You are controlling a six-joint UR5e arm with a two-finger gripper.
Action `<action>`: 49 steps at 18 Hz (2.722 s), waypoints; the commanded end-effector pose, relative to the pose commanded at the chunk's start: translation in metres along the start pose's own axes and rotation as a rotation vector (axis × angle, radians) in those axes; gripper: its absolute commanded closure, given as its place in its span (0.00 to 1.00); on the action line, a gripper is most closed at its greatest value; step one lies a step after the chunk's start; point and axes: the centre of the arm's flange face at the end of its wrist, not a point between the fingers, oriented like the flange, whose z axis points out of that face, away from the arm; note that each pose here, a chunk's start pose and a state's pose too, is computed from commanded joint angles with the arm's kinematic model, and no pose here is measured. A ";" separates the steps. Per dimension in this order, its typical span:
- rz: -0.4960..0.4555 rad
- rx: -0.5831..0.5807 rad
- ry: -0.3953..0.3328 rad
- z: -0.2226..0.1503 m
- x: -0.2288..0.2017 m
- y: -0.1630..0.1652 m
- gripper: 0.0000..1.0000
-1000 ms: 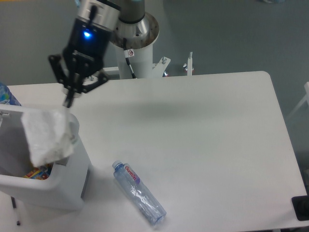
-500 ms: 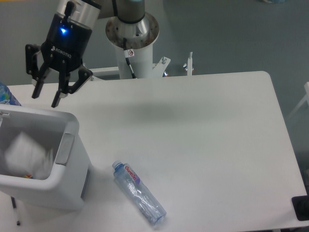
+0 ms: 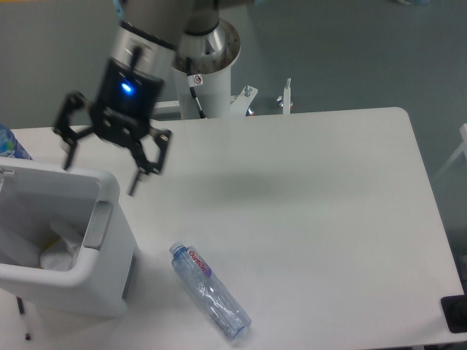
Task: Place the trash in the trash can
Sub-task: 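Move the open gripper over the clear water bottle, then lower the gripper and close it around the water bottle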
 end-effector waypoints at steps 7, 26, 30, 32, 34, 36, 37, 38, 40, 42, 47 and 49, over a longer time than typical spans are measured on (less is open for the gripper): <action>-0.126 -0.157 -0.134 0.068 -0.064 -0.001 0.00; -0.310 -0.382 -0.406 0.195 -0.157 -0.008 0.00; -0.281 -0.410 -0.497 0.221 -0.161 -0.002 0.00; -0.276 -0.429 -0.532 0.233 -0.162 0.005 0.00; -0.259 -0.446 -0.559 0.242 -0.157 0.012 0.00; -0.259 -0.457 -0.562 0.251 -0.159 0.018 0.00; -0.254 -0.461 -0.560 0.256 -0.155 0.020 0.00; -0.252 -0.468 -0.568 0.259 -0.155 0.023 0.00; -0.230 -0.483 -0.600 0.268 -0.149 0.029 0.00; -0.225 -0.492 -0.608 0.273 -0.149 0.033 0.00; -0.192 -0.525 -0.660 0.291 -0.146 0.047 0.00; -0.179 -0.533 -0.685 0.295 -0.145 0.050 0.00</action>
